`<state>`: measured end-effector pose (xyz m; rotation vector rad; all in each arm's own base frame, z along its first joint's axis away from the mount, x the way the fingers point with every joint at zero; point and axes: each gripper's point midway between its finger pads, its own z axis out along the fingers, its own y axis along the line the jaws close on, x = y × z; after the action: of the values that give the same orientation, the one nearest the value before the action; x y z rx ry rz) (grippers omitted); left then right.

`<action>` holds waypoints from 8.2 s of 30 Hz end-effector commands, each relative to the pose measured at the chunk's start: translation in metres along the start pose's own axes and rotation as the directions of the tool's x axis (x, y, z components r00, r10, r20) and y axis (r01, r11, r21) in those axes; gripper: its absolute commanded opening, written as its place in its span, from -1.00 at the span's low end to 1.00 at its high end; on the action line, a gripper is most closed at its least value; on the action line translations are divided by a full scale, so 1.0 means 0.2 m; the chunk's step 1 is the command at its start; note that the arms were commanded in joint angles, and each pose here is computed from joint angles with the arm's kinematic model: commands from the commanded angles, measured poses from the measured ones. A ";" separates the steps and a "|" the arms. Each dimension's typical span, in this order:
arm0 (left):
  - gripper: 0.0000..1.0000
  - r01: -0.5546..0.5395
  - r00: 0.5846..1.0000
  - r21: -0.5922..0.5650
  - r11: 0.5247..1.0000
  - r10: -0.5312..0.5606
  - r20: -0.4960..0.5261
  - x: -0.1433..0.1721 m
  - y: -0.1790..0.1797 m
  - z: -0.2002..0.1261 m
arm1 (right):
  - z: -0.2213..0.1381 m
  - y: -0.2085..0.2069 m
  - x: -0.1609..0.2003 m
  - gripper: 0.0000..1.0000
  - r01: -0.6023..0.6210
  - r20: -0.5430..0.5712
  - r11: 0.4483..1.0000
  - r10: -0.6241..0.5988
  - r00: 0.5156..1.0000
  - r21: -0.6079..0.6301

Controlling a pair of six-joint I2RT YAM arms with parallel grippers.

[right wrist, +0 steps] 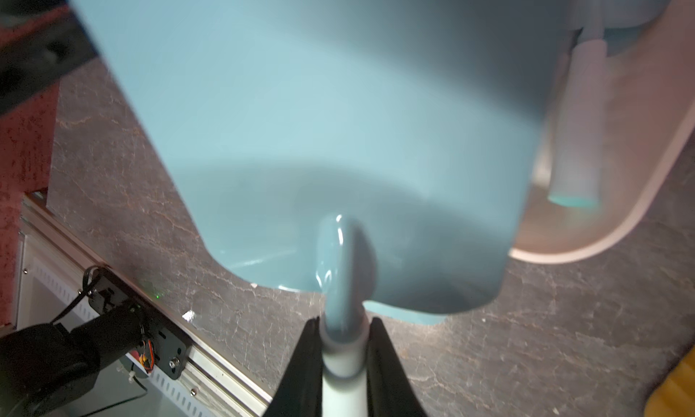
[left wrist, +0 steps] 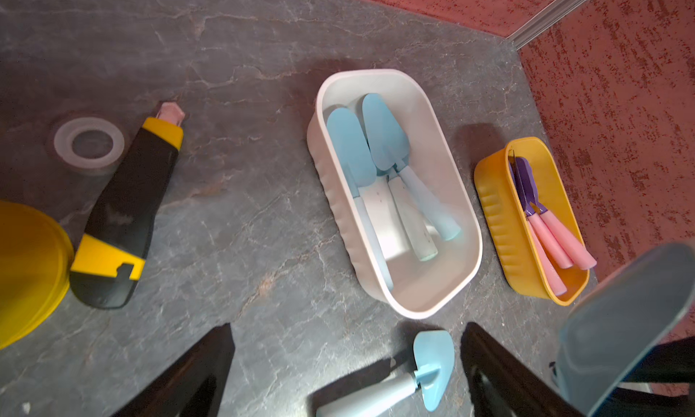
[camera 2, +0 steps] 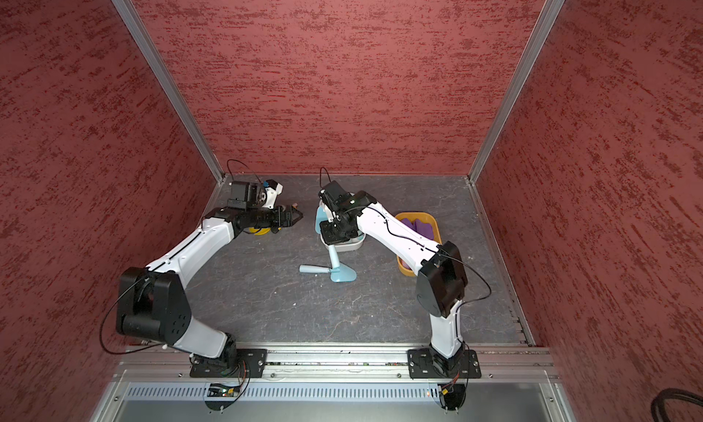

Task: Sort the small shovels by color and place them into the storage box
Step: Place the shovel in the storage box, then pick up the shovel from the center of the board.

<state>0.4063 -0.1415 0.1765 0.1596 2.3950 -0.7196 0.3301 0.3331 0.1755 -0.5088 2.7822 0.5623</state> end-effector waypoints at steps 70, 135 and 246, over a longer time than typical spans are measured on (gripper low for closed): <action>1.00 0.031 0.998 -0.011 0.999 -0.030 0.048 0.02 0.07 0.03 | 0.61 -0.37 -0.49 -0.87 -0.386 -0.110 0.904 0.372 0.922 -0.185; 1.00 -0.098 0.980 0.240 0.966 0.136 -0.148 0.49 -0.14 0.04 | -0.16 -0.31 -0.11 -0.09 -0.219 0.366 0.918 0.339 0.867 -0.332; -1.00 -0.027 0.987 0.647 0.762 0.122 -0.103 0.24 -0.78 -0.16 | -0.56 -0.04 0.21 0.09 0.104 0.630 0.892 0.223 0.744 -0.440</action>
<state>0.3207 -0.2506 0.2114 0.7145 2.2205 -1.1677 0.2827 0.2419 0.2388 -0.1604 2.0393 0.9863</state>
